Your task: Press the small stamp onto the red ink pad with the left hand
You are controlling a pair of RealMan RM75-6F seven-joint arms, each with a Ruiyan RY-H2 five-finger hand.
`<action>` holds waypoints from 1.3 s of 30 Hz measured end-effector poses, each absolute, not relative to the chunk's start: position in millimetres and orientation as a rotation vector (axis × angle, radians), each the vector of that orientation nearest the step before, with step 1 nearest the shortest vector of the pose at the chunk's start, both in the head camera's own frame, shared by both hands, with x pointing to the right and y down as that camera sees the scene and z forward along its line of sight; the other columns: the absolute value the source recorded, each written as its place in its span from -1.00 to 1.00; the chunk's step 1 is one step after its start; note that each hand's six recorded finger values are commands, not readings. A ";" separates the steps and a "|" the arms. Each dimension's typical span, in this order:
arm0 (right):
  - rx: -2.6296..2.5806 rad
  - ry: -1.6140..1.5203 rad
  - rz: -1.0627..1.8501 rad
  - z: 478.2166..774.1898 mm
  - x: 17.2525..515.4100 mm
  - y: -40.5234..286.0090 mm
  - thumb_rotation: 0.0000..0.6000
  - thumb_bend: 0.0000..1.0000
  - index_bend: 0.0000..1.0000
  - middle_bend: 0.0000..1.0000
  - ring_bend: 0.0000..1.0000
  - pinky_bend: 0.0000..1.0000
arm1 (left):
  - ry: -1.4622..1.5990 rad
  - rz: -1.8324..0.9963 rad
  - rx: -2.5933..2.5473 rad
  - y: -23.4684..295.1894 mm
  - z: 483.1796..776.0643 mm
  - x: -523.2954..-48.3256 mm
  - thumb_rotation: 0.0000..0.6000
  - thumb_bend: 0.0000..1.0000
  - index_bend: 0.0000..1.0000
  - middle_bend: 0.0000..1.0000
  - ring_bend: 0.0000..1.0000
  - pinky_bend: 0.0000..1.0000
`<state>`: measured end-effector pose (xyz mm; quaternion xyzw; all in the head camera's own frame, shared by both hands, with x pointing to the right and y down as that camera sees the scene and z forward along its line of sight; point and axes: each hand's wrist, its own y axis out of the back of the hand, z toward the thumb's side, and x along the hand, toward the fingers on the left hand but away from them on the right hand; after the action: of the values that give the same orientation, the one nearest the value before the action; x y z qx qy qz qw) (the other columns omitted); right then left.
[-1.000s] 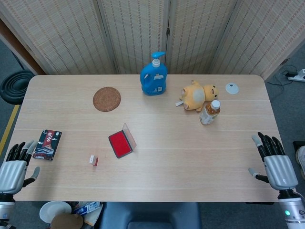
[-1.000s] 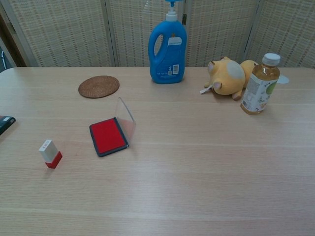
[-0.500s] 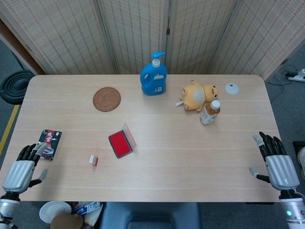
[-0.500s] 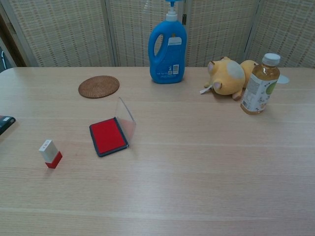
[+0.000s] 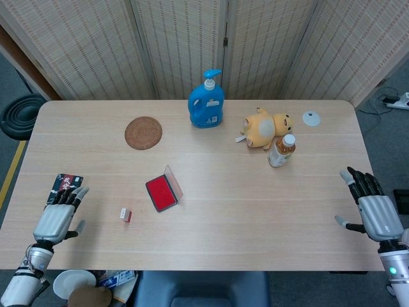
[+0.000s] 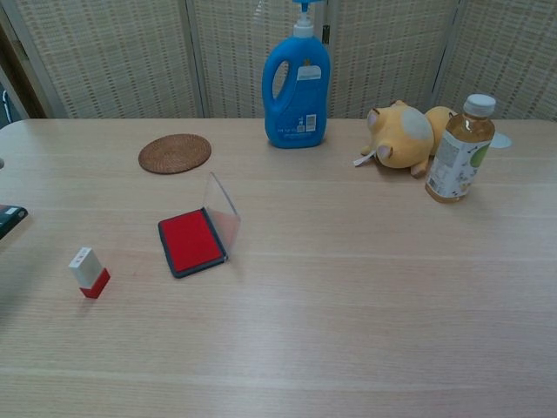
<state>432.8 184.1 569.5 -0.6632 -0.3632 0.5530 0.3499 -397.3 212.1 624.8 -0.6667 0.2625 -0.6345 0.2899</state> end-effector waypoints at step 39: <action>-1.814 -0.991 1.318 556.2 450.1 163.3 1.00 -0.68 -1.00 -1.00 -1.00 -1.00 | 0.462 -1.949 -1.743 207.2 684.9 -292.3 1.00 -0.21 -0.64 -0.85 -1.00 -1.00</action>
<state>450.1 163.3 556.2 -0.6964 -0.3804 0.5058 0.3382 -292.3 207.2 684.9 -0.6371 0.1690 -0.7124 0.2410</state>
